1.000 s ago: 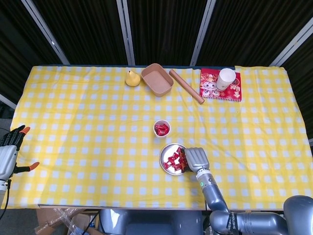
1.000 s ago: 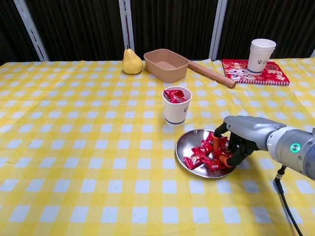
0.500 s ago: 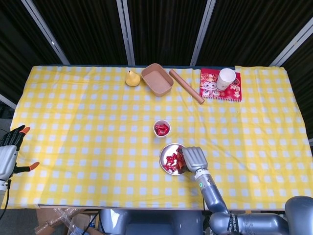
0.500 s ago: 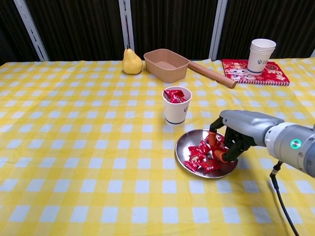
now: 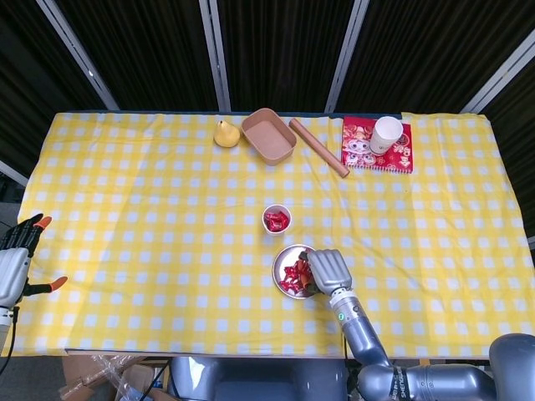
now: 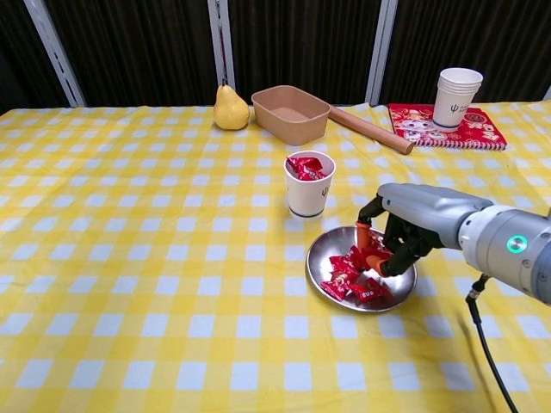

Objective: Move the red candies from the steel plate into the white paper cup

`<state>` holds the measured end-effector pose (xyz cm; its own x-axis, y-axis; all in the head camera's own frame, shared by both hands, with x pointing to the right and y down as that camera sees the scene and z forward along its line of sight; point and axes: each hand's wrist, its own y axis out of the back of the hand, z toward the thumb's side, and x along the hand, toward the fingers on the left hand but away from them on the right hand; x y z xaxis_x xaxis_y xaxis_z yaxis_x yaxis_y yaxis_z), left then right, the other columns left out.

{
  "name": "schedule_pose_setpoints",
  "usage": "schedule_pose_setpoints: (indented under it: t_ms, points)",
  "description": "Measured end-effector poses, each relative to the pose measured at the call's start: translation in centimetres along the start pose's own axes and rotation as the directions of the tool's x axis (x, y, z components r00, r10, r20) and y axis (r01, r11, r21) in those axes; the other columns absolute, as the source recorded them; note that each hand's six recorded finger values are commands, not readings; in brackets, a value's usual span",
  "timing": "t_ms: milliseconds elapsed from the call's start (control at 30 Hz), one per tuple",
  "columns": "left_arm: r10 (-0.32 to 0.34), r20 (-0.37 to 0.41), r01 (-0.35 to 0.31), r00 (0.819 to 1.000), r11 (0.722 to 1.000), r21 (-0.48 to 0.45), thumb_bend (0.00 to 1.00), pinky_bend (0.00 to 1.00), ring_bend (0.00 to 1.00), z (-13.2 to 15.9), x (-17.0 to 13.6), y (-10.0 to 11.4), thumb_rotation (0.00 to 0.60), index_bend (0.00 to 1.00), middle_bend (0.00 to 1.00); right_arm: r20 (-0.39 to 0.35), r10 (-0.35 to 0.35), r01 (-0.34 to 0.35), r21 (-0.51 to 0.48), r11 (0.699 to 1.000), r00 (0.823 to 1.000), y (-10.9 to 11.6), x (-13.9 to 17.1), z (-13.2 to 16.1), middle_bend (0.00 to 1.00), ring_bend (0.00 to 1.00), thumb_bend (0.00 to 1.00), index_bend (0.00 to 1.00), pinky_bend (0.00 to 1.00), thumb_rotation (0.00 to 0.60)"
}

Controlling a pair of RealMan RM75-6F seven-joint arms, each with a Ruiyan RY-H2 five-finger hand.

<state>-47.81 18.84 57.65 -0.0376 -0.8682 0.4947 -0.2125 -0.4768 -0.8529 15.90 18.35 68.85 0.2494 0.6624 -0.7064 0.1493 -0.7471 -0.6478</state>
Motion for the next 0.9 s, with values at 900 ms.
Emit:
schedule_pose_setpoints:
  t_ms: [900]
  points:
    - [-0.027, -0.022, 0.027, 0.999, 0.999, -0.024, 0.01, 0.0, 0.0, -0.3, 0.3, -0.2, 0.6, 0.05, 0.0, -0.074, -0.161, 0.16, -0.023, 0.987, 0.984, 9.2, -5.7, 7.2, 0.93, 0.94, 0.5, 0.51, 0.98, 0.6]
